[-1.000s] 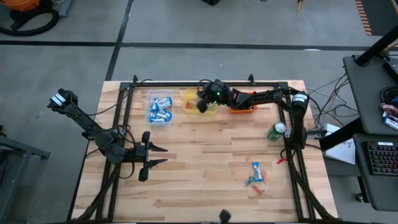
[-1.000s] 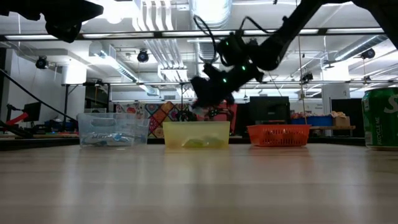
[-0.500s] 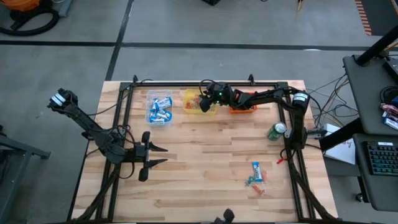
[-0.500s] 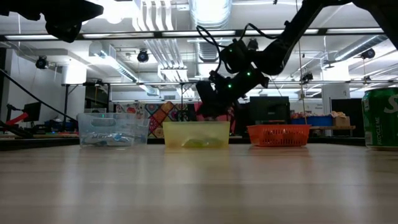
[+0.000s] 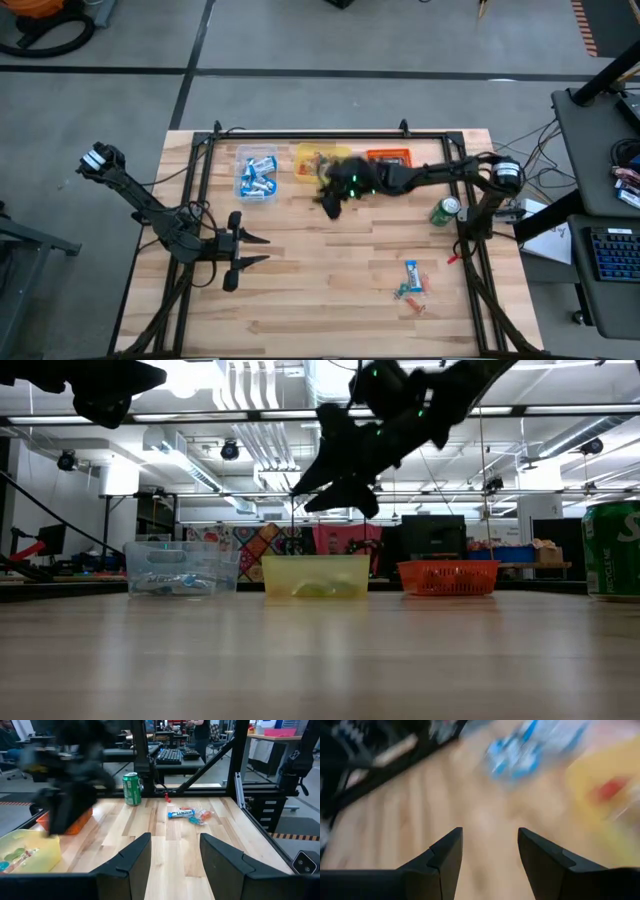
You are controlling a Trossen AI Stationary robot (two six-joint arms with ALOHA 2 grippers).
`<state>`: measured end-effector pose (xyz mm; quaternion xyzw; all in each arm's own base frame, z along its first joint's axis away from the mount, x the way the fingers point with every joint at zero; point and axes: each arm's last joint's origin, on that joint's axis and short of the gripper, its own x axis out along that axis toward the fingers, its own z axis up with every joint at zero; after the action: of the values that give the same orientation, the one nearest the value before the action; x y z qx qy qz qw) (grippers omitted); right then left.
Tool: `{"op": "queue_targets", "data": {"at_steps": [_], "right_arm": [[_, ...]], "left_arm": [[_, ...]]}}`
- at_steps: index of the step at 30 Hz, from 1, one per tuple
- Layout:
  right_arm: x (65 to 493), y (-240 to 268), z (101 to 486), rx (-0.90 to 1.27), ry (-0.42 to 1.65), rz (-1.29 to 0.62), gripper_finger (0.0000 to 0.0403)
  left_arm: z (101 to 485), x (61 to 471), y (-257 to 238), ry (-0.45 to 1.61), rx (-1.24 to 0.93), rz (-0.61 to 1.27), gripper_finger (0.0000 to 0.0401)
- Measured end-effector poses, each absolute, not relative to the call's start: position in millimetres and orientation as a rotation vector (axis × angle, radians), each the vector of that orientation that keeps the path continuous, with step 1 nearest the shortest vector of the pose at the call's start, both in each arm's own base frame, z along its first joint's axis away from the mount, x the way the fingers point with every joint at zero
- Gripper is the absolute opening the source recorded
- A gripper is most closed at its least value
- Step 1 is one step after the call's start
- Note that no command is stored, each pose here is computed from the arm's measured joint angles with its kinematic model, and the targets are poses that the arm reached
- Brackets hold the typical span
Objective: Sort candy
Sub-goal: Put the white chocolate into the transparent bin
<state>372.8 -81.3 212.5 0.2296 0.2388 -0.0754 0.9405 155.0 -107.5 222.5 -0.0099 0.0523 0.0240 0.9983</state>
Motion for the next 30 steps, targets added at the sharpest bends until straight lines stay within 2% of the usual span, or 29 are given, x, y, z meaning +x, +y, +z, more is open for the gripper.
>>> {"op": "queue_targets", "data": {"at_steps": [4,8,14,18,24,30], "right_arm": [[368.5,-30.4,212.6,0.545,0.661,-0.089,0.0174],[354.6,20.5,207.2,0.639,0.957,-0.100,0.0169],[313.6,84.1,203.6,0.688,1.383,-0.276,0.0170],[282.7,112.4,200.2,0.700,1.572,-0.477,0.0171],[252.7,131.7,194.9,0.650,1.650,-0.723,0.0171],[244.3,135.7,185.7,0.667,1.623,-0.820,0.0171]], "left_arm": [[222.5,155.0,-107.5,0.105,-0.020,0.049,0.0153],[222.5,155.1,-107.4,0.105,-0.020,0.049,0.0153],[222.5,155.1,-107.4,0.105,-0.017,0.049,0.0153],[222.5,155.1,-107.4,0.105,-0.017,0.049,0.0153],[222.5,155.1,-107.4,0.105,-0.005,0.048,0.0153],[222.5,155.1,-107.5,0.105,-0.002,0.048,0.0153]]}}
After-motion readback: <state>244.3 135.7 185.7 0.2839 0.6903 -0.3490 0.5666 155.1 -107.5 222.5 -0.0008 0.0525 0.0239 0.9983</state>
